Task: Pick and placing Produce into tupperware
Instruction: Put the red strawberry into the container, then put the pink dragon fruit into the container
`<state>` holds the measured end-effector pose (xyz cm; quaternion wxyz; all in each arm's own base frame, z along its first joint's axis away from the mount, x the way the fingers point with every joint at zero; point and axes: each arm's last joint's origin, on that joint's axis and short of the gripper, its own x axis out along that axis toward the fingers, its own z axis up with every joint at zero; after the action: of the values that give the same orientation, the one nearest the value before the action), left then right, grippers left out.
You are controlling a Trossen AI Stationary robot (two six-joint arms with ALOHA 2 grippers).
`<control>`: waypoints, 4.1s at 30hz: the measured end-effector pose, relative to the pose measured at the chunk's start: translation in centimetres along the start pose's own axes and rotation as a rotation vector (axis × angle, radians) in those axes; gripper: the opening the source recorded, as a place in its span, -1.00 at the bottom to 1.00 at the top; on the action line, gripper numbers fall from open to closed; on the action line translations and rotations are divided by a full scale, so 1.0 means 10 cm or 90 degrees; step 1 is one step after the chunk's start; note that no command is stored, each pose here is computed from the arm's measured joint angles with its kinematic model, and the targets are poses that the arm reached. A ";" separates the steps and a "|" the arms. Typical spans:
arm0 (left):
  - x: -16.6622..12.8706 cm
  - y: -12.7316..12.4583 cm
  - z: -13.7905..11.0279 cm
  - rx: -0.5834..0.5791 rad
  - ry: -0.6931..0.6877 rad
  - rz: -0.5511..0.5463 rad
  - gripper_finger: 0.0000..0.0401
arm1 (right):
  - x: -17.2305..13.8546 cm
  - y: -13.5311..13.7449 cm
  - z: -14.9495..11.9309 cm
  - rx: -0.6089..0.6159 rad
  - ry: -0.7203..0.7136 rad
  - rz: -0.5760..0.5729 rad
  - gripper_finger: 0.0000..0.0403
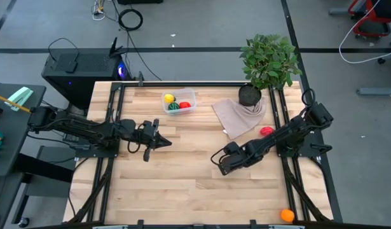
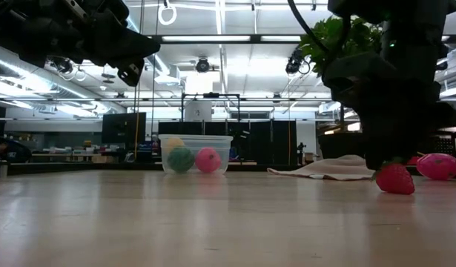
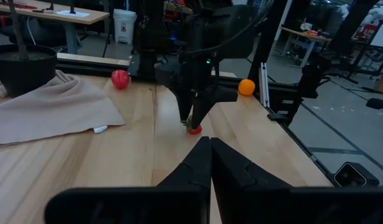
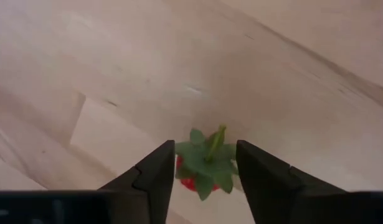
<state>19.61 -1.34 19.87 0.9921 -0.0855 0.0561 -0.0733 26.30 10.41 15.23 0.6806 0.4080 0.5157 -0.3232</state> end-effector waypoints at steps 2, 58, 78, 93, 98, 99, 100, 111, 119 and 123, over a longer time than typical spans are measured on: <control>0.00 0.00 0.00 0.000 0.000 0.000 -0.90 | 0.00 0.00 0.00 -0.001 -0.001 0.000 -0.20; 0.00 0.00 -0.01 -0.019 0.008 0.001 -0.88 | -0.55 1.20 2.18 -0.381 -0.532 -0.004 -1.00; 0.00 0.00 -0.02 -0.019 0.010 0.001 -0.91 | -0.16 1.04 2.72 -0.471 -0.525 -0.213 -1.00; 0.00 0.00 -0.02 -0.019 0.010 0.000 -0.95 | -0.09 0.86 2.80 -0.444 -0.442 -0.177 -0.50; 0.00 0.00 -0.02 -0.019 0.010 0.001 -0.89 | -0.09 0.86 2.81 -0.440 -0.442 -0.176 -0.30; 0.00 0.00 -0.02 -0.018 0.010 0.001 -0.88 | -0.09 0.86 2.81 -0.440 -0.442 -0.176 -0.27; 0.00 0.00 -0.02 -0.018 0.010 0.001 -0.88 | -0.09 0.86 2.81 -0.438 -0.442 -0.175 -0.25; 0.00 0.00 -0.02 -0.018 0.010 0.001 -0.95 | -0.41 1.01 2.37 -0.467 -0.397 -0.137 -0.37; 0.00 0.00 -0.02 -0.017 0.010 0.001 -0.88 | -0.60 1.09 1.54 -0.534 -0.237 -0.151 -0.43; 0.00 0.00 -0.02 -0.017 0.010 0.001 -0.90 | -0.66 1.11 1.14 -0.561 -0.175 -0.167 -0.43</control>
<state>19.59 -1.36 19.72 0.9904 -0.0979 0.0646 -0.0725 39.12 5.46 25.58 0.8039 -0.0345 0.5562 -0.2078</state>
